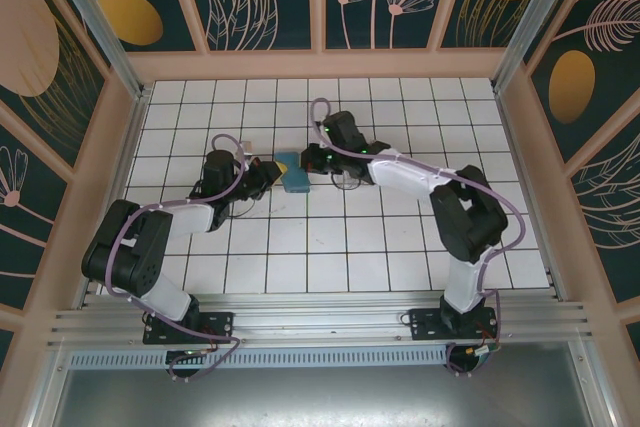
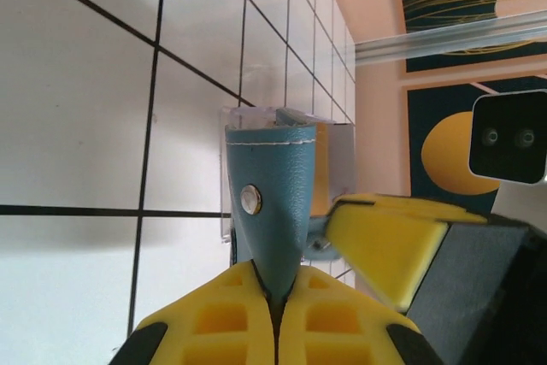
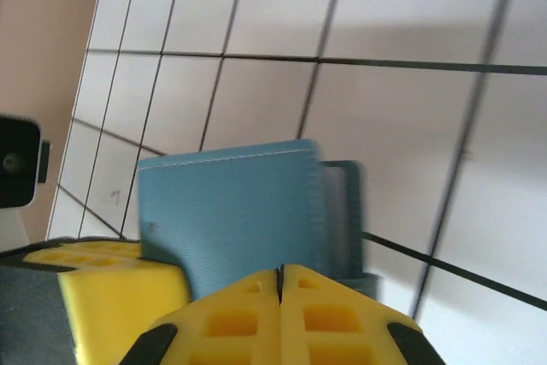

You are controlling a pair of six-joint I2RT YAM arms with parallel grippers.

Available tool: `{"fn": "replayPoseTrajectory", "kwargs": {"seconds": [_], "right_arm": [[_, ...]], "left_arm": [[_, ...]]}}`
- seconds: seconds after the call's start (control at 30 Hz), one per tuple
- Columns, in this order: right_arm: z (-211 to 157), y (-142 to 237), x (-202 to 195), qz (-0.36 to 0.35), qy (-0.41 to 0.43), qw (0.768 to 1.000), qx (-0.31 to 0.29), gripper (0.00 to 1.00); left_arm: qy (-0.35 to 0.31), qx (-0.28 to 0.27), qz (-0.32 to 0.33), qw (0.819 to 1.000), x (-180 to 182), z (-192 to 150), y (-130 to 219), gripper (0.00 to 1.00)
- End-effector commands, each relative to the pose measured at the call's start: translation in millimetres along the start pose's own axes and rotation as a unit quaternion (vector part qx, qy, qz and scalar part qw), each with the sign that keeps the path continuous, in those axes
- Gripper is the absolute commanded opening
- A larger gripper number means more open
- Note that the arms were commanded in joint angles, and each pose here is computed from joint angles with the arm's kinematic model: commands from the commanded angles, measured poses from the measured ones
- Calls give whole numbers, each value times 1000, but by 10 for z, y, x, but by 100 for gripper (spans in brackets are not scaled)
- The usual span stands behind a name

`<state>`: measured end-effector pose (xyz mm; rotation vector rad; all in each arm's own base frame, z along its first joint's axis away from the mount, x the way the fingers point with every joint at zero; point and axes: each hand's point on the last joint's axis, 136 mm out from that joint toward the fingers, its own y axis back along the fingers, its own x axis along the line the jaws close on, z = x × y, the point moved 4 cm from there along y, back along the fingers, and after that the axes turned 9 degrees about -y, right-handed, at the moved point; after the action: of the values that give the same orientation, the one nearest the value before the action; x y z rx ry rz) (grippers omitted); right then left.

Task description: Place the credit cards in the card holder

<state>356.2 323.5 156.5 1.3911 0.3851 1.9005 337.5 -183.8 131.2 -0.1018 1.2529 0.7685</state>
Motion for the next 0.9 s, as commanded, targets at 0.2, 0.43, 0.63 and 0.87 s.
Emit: {"fn": "replayPoseTrajectory", "kwargs": {"seconds": [0.2,0.43,0.63,0.87], "right_arm": [[178,226,-12,25,-20,999,-25,0],[205,283,-241,4,-40,999,-34,5],[188,434,-190,25,-44,998,-41,36],[135,517,-131,122,-100,987,-27,45]], "left_arm": [[-21,-3,-36,999,-146,28,22,0],[-60,-4,-72,996,-440,132,74,0],[-76,-4,-78,994,-543,211,47,0],[-68,-8,-99,993,-596,246,34,0]]}}
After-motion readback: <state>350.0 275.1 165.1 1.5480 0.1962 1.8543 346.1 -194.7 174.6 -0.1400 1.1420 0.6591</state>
